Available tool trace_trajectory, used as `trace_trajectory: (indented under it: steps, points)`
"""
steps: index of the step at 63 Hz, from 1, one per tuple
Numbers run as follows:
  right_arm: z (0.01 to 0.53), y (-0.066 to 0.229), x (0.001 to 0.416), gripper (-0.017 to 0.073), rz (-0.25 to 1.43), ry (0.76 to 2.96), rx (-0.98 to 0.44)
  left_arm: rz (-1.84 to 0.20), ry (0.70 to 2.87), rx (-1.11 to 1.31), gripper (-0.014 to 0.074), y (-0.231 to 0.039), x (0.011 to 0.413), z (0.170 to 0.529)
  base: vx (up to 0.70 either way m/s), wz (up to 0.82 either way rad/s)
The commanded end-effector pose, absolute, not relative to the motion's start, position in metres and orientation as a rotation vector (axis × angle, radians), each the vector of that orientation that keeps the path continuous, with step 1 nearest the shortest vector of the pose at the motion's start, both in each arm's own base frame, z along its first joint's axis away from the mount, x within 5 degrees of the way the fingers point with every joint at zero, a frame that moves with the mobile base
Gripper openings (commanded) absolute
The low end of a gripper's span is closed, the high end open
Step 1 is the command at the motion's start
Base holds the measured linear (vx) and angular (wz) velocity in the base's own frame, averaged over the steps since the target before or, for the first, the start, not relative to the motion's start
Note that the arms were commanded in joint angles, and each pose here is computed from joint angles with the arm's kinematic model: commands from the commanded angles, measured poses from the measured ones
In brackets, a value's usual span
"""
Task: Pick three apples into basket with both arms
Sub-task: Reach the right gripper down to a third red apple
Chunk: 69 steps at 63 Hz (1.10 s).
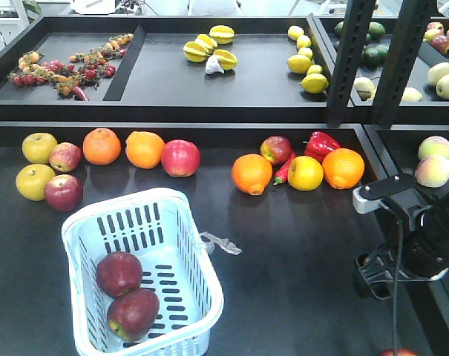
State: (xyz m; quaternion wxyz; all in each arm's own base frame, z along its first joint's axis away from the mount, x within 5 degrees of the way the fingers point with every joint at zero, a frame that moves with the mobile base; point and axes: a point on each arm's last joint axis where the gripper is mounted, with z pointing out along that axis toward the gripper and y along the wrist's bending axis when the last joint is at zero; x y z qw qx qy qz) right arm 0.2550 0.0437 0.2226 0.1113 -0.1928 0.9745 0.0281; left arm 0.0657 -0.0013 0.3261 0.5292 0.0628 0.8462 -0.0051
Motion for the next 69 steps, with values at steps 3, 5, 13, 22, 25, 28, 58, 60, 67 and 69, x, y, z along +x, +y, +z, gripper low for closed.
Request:
trace_trajectory:
  steps: [3, 5, 13, 22, 25, 28, 58, 60, 67, 69]
  points:
    - [0.236, 0.041, 0.255, 0.0617, 0.062, 2.817, -0.551, -0.031, 1.943, 0.15, 0.0569, -0.003, 0.068, 0.338, 0.0, 0.0]
    - [0.236, 0.04, 0.255, 0.0615, 0.049, 2.817, -0.558, -0.031, 1.943, 0.15, 0.0569, -0.003, 0.068, 0.338, 0.0, 0.0]
    - [0.22, 0.037, 0.248, 0.0613, 0.021, 2.839, -0.578, -0.031, 1.943, 0.15, 0.0569, -0.003, 0.068, 0.338, 0.0, 0.0]
    - [0.196, 0.035, 0.236, 0.0613, 0.015, 2.843, -0.57, -0.031, 1.943, 0.15, 0.0569, -0.003, 0.068, 0.338, 0.0, 0.0]
    - [0.191, 0.035, 0.233, 0.0613, 0.015, 2.844, -0.564, -0.031, 1.943, 0.15, 0.0569, -0.003, 0.068, 0.338, 0.0, 0.0]
    - [0.188, 0.035, 0.232, 0.0613, 0.014, 2.84, -0.563, -0.031, 1.943, 0.15, 0.0569, -0.003, 0.068, 0.338, 0.0, 0.0]
    - [0.155, 0.033, 0.233, 0.0606, -0.009, 2.991, -0.633, -0.031, 1.943, 0.15, 0.0569, -0.003, 0.068, 0.338, 0.0, 0.0]
    - [0.151, 0.032, 0.233, 0.0605, -0.014, 3.013, -0.642, -0.031, 1.943, 0.15, 0.0569, -0.003, 0.068, 0.338, 0.0, 0.0]
    - [0.141, 0.03, 0.233, 0.0602, -0.042, 3.074, -0.643, -0.031, 1.943, 0.15, 0.0569, -0.003, 0.068, 0.338, 0.0, 0.0]
    - [0.138, 0.03, 0.233, 0.0602, -0.053, 3.086, -0.64, -0.031, 1.943, 0.15, 0.0569, -0.003, 0.068, 0.338, 0.0, 0.0]
